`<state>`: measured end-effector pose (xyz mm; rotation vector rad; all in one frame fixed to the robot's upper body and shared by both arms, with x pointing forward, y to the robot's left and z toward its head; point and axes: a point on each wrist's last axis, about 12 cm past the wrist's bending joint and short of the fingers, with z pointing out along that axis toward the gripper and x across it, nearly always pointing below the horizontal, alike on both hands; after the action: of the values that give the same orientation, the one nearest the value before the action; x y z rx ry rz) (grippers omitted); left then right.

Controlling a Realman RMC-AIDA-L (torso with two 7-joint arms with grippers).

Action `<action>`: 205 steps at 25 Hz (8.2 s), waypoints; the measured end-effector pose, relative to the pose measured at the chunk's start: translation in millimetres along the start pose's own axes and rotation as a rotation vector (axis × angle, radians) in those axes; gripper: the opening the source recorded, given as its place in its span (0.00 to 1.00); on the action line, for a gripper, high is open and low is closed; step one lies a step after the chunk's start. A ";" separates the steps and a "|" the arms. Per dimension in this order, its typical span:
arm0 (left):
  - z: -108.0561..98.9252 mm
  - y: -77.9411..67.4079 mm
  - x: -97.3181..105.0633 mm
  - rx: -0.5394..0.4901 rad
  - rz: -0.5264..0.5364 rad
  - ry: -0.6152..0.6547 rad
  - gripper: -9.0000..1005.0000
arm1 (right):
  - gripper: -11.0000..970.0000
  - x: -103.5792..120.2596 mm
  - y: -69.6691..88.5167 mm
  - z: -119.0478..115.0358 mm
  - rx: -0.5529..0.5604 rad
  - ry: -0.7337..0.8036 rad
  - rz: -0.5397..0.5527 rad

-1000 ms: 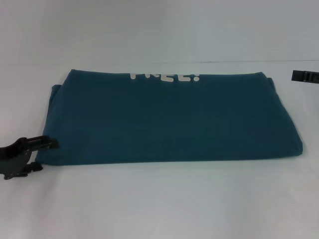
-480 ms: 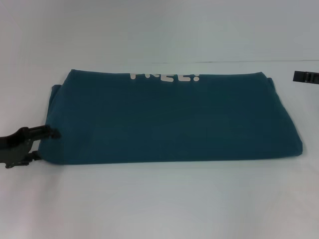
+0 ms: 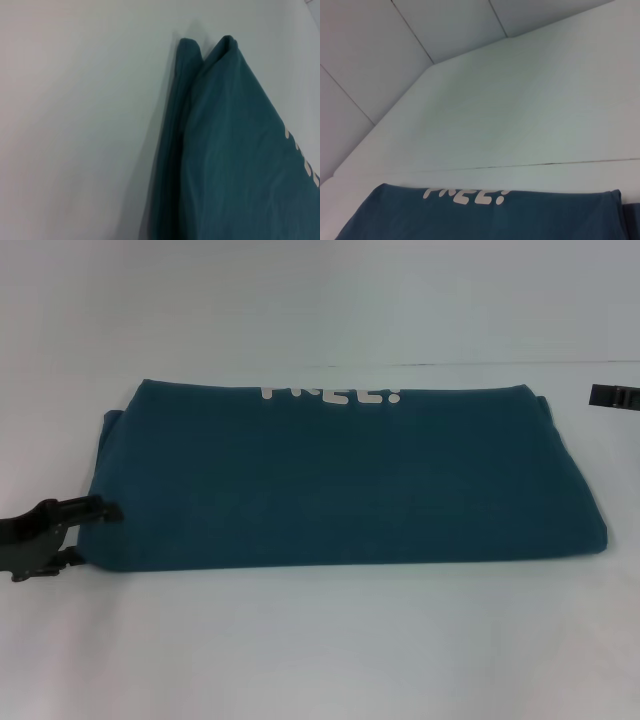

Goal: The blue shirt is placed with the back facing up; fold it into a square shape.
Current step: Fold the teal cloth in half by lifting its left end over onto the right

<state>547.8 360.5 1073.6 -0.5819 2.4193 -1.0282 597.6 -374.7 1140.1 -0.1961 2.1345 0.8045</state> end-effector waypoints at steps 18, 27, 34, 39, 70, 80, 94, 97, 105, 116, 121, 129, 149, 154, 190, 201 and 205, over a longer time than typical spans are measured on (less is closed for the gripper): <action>7.2 -5.1 -3.3 -0.001 0.036 -0.003 0.88 | 0.95 -0.1 -0.1 -0.2 0.000 -0.001 0.001; 8.8 -3.9 -5.5 -0.048 0.073 0.001 0.58 | 0.95 0.1 -0.2 -0.3 0.000 -0.001 0.001; 10.7 -2.8 -6.2 -0.080 0.088 0.006 0.31 | 0.95 1.0 0.2 0.2 -0.002 0.000 0.003; 10.5 -0.6 -6.1 -0.103 0.097 0.010 0.16 | 0.95 1.4 0.4 0.1 -0.005 0.002 0.004; -23.2 14.4 -12.3 -0.089 0.085 -0.059 0.14 | 0.95 12.7 5.5 10.4 -0.026 -0.007 0.034; -22.6 13.0 1.4 -0.060 0.087 0.026 0.33 | 0.95 11.4 3.5 6.7 -0.018 -0.008 0.030; -4.0 6.7 -0.6 -0.066 0.097 0.028 0.89 | 0.95 9.8 3.8 5.9 -0.020 -0.008 0.029; -0.9 3.3 -1.6 -0.059 0.103 0.034 0.88 | 0.95 9.7 3.6 5.6 -0.019 -0.008 0.029; 1.2 0.7 -2.6 -0.053 0.106 0.036 0.87 | 0.95 10.0 2.1 4.4 -0.012 -0.009 0.030; 7.5 -6.3 -4.1 -0.059 0.141 0.056 0.86 | 0.95 10.0 1.7 4.2 -0.009 -0.009 0.030; 8.0 -7.5 -5.8 -0.068 0.155 0.053 0.67 | 0.95 10.0 1.8 4.2 -0.009 -0.009 0.030; 12.4 -9.4 -7.5 -0.095 0.177 0.057 0.43 | 0.94 10.0 2.1 4.2 -0.012 -0.010 0.030; 6.8 -4.4 -10.3 -0.129 0.197 0.029 0.02 | 0.94 12.7 2.5 6.7 -0.013 -0.009 0.038; -5.8 3.0 -14.9 -0.149 0.199 -0.017 0.02 | 0.94 15.0 5.9 13.4 -0.020 -0.010 0.046; 3.5 -83.8 -20.1 0.243 0.392 -0.020 0.07 | 0.94 29.0 20.4 42.0 -0.054 -0.006 0.060; 112.7 -179.4 48.8 0.546 0.475 0.181 0.10 | 0.94 40.5 -1.0 12.3 -0.001 0.016 0.029; 142.4 -169.0 85.3 0.592 0.389 0.203 0.10 | 0.93 43.5 -8.2 3.7 0.029 0.016 0.019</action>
<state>590.8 128.2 1090.9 0.1939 2.0982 -1.5754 575.2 -373.1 1101.8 -0.1676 2.1650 0.7855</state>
